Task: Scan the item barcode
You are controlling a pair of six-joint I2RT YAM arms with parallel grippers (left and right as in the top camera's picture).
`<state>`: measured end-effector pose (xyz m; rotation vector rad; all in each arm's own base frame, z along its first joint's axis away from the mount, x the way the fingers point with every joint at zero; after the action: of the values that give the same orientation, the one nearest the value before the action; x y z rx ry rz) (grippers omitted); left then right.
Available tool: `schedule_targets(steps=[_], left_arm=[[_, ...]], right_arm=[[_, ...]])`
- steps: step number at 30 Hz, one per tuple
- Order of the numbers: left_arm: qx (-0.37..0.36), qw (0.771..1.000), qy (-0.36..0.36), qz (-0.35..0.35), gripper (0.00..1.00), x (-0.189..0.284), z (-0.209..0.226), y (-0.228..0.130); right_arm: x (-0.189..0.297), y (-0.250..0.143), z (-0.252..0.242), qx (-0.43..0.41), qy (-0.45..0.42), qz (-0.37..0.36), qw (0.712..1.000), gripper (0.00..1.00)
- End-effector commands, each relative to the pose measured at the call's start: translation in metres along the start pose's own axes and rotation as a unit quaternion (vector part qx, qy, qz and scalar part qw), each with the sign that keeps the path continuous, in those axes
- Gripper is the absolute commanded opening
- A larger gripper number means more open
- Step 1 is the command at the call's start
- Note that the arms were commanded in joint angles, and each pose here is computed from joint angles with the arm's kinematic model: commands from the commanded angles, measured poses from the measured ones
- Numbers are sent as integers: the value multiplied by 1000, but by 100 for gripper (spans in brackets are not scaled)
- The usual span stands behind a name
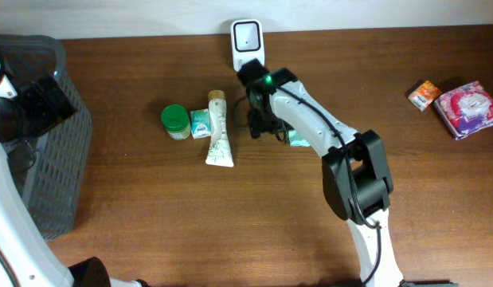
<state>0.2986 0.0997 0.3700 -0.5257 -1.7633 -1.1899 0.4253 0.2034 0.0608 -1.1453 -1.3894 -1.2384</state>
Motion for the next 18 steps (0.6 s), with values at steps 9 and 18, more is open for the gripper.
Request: schedule_targets(steps=[9, 18], left_arm=[[4, 1000, -2, -6, 99, 4, 0, 0], [4, 1000, -2, -6, 99, 4, 0, 0]], right_arm=[[1, 14, -103, -26, 50, 57, 997, 73], [-44, 0, -76, -21, 106, 62, 992, 14]])
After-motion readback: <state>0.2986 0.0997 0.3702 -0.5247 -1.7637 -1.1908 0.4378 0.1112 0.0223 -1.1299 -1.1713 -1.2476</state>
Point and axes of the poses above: each gripper's point midway between its finger pads, its own x axis back along the fingers, its own z axis along the line the jaws close on, y = z × x, the point moved 1 cm from there along x, back along the fingers, and after that the axes turned 6 degrees about -x, right-handed, at the moved point
